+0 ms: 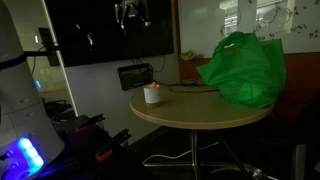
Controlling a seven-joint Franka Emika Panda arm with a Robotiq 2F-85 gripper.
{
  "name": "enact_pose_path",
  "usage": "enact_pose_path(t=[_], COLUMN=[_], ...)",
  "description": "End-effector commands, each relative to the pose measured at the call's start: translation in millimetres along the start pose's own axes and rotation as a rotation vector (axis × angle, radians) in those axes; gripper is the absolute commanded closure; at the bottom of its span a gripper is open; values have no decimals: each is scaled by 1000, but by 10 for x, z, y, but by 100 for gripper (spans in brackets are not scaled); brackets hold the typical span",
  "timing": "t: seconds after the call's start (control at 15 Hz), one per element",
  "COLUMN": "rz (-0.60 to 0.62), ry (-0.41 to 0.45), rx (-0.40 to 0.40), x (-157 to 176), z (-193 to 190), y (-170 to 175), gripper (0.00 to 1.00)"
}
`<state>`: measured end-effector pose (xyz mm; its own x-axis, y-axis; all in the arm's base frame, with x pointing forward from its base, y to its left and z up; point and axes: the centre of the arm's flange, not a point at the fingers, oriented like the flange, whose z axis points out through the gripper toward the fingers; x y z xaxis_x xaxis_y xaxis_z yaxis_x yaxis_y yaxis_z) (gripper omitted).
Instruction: Move the mug to the right
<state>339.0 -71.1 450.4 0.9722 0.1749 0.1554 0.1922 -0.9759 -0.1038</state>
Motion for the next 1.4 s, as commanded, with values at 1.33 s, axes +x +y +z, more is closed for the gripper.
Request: enact_pose_path(t=[1.33], rz=[570], ry=[-188], rx=[-8], x=[1162], z=[2427], y=[-232], gripper=[0])
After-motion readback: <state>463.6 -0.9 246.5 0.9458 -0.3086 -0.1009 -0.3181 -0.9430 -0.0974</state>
